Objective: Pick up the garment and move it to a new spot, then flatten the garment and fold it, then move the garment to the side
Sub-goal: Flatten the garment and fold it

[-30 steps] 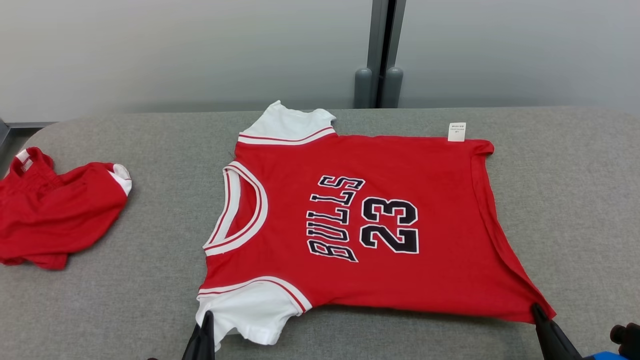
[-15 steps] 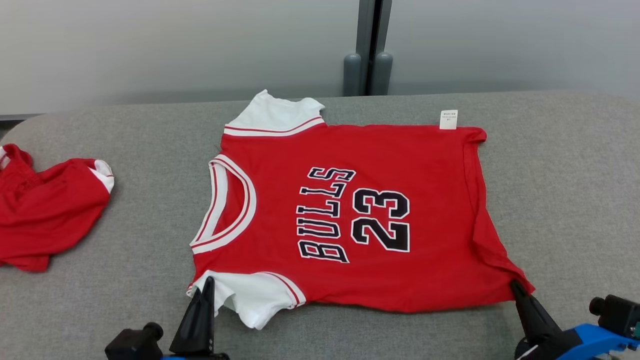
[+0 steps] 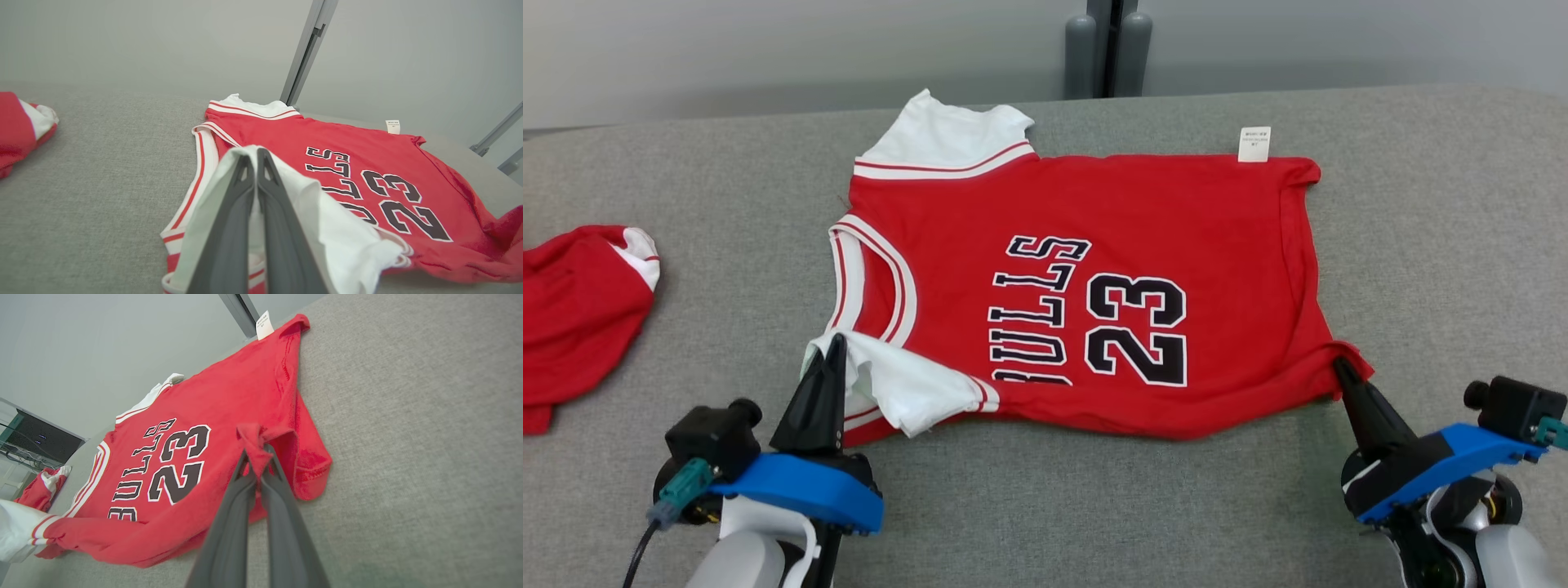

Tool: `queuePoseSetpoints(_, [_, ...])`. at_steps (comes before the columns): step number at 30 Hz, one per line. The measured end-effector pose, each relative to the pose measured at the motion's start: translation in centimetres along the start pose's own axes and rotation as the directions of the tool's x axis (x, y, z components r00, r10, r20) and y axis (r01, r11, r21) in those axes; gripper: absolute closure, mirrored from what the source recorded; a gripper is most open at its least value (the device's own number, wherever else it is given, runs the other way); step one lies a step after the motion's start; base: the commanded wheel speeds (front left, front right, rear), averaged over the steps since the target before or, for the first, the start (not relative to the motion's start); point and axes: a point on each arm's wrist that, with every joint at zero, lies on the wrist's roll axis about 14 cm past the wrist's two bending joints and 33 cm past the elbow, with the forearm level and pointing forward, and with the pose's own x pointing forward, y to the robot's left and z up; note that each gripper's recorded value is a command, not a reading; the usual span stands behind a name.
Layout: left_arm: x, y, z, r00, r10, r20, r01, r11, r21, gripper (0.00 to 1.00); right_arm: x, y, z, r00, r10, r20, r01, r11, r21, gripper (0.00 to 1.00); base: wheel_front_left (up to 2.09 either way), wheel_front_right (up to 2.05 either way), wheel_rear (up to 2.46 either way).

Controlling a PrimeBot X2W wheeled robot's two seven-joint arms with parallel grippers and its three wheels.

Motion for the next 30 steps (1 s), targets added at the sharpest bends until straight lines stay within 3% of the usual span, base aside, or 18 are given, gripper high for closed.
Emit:
queuePoseSetpoints(13, [5.4, 1.9, -1.8, 0.996, -0.027, -0.081, 0.031, 0.998, 0.052, 1.00, 4.9, -0.7, 0.3, 0.999, -0.033, -0.029, 0.031, 0.997, -0.069, 1.00, 0.00, 0.00, 0.00])
queuePoseSetpoints(14, [5.6, 2.1, -2.0, 0.996, -0.025, -0.084, 0.029, 0.998, 0.052, 1.00, 5.1, -0.7, 0.0, 0.999, -0.034, -0.038, 0.031, 0.997, -0.076, 0.91, 0.00, 0.00, 0.00])
queuePoseSetpoints(15, [5.8, 2.3, -2.1, 0.996, -0.020, -0.089, 0.025, 0.998, 0.053, 0.69, 5.2, -0.7, 0.0, 0.999, -0.034, -0.040, 0.030, 0.996, -0.087, 0.70, 0.00, 0.00, 0.00])
queuePoseSetpoints(16, [5.9, 2.4, -2.1, 0.996, -0.019, -0.088, 0.024, 0.998, 0.054, 0.00, 5.3, -0.6, 0.1, 0.999, -0.032, -0.030, 0.029, 0.995, -0.096, 0.16, 0.00, 0.00, 0.00])
queuePoseSetpoints(17, [6.0, 2.5, -2.1, 0.996, -0.016, -0.086, 0.020, 0.998, 0.055, 0.00, 5.4, -0.6, 0.4, 0.999, -0.030, -0.021, 0.027, 0.994, -0.104, 0.00, 0.00, 0.00, 0.00])
queuePoseSetpoints(24, [5.3, 3.1, -1.3, 0.999, 0.013, -0.048, -0.011, 0.999, 0.052, 0.00, 4.5, -0.7, 2.1, 0.999, -0.017, 0.040, 0.024, 0.982, -0.187, 0.00, 0.00, 0.00, 0.00])
queuePoseSetpoints(30, [2.6, 4.4, -2.5, 0.995, 0.067, -0.071, -0.063, 0.996, 0.058, 0.00, 2.8, -2.1, 1.3, 0.999, -0.045, 0.010, 0.046, 0.973, -0.226, 0.00, 0.00, 0.00, 0.00])
